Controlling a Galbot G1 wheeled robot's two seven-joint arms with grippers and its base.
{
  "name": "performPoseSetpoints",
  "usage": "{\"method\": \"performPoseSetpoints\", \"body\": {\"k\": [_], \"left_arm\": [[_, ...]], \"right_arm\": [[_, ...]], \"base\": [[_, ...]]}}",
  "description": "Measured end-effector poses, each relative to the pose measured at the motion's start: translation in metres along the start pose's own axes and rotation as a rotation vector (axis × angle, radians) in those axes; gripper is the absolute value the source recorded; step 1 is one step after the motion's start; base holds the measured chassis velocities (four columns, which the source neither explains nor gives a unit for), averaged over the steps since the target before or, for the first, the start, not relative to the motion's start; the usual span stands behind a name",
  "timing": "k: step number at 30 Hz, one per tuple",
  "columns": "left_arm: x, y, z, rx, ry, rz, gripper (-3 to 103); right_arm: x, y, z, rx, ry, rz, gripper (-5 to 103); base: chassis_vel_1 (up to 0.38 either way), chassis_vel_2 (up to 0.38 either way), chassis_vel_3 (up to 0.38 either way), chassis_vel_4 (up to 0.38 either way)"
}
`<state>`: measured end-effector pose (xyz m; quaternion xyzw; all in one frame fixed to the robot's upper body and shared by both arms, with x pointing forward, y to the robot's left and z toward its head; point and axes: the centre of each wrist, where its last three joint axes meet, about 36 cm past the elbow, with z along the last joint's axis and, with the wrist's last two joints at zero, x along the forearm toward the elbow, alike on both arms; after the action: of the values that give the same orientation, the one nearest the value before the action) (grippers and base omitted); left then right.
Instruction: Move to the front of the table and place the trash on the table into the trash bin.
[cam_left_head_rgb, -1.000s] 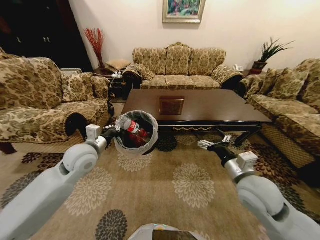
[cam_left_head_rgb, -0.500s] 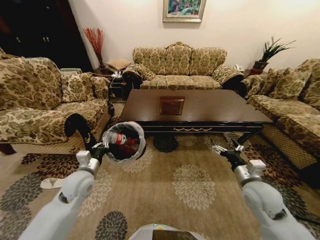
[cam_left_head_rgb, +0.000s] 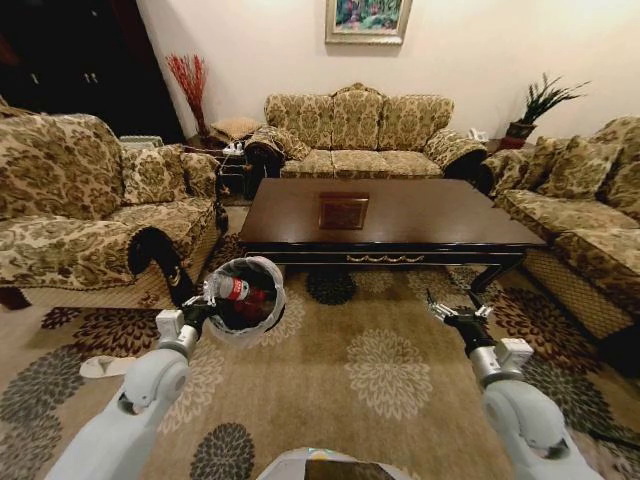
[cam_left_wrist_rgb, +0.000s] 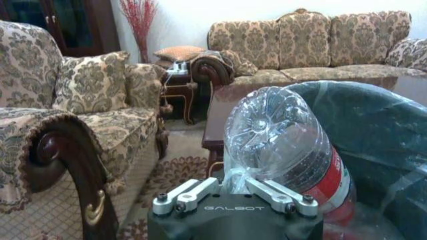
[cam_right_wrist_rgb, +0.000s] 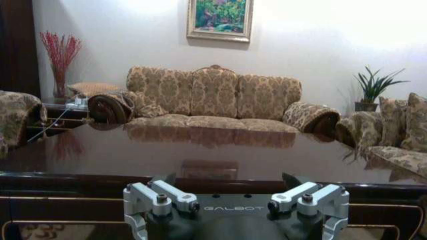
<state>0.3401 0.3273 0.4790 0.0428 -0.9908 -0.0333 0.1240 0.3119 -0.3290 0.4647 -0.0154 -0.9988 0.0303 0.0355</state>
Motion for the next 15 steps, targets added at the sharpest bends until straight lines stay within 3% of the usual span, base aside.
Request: {"method": "performPoseSetpoints", "body": {"k": [15], "left_arm": [[-0.0084,-0.0053,0.0029,0.051,-0.018,0.009,1]], "right_arm": [[-0.0035,0.0043,-0.0059,0.0,-0.014,-0.008,100]], "base": [[0.0,0.0,0.0,0.0]]}}
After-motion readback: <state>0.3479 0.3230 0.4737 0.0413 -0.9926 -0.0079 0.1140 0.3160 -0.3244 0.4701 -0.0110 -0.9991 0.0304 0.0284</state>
